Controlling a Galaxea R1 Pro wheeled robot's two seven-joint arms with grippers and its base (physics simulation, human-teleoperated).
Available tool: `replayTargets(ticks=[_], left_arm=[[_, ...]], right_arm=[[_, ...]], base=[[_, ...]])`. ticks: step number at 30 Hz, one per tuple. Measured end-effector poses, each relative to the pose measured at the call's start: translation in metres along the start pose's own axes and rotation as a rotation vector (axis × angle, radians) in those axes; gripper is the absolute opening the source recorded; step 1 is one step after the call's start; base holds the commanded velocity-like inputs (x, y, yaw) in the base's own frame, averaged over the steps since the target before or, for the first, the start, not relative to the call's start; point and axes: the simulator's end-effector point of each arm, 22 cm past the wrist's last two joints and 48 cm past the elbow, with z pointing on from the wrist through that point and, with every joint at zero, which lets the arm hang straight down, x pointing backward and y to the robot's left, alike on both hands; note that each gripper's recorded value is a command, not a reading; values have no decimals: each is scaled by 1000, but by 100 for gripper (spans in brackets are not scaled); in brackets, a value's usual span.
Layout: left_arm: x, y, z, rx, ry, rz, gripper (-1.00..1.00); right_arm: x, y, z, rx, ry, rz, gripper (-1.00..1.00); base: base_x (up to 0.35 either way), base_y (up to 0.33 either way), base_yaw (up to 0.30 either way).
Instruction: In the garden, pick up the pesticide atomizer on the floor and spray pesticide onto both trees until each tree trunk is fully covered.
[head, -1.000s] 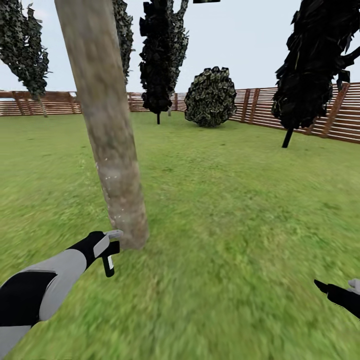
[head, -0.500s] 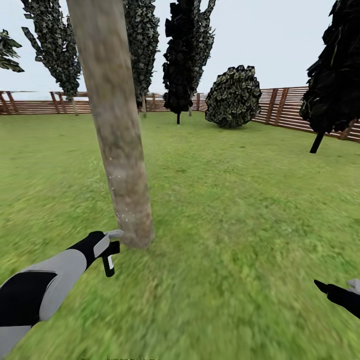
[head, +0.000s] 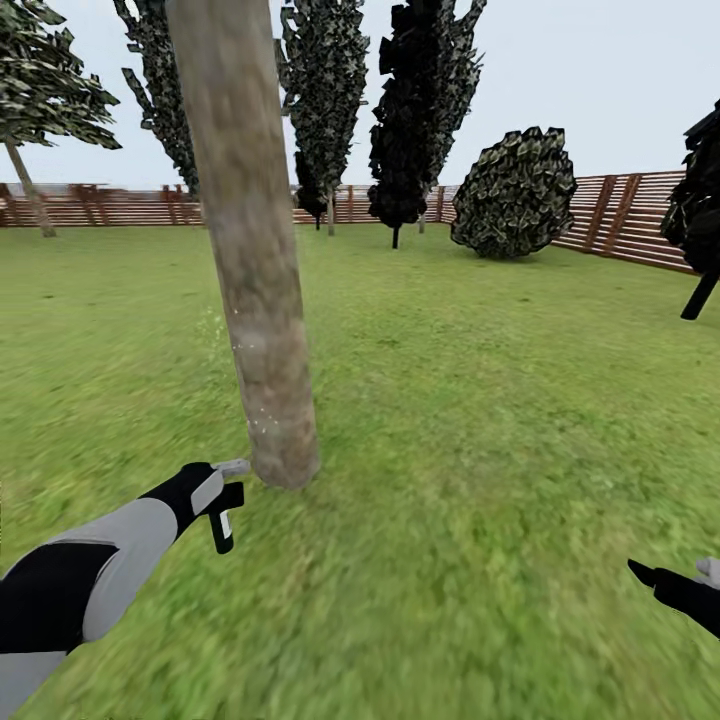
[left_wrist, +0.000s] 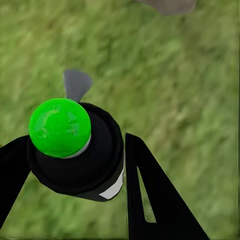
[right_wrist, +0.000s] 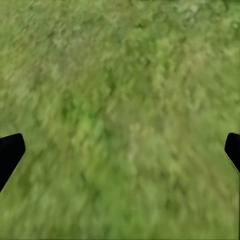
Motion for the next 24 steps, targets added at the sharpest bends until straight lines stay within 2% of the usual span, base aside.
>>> replayTargets(ticks=[8,16,22,24], left_arm=[[-3,0,0,0,-15,-3,-100],[-3,0,0,-1,-16,-3,-100],[-5,0,0,-1,-19,1,-100],[-21,-1,-6,2,-54,5,-100]], right_arm=[[0,0,0,0,0,0,100],[0,0,0,0,0,0,100],[0,-1,0,2,0,-1,100],[0,0,0,1,-1,0,100]], base=[[155,-305,34],[165,-291,198],[23,-50,15],[1,-3,1]])
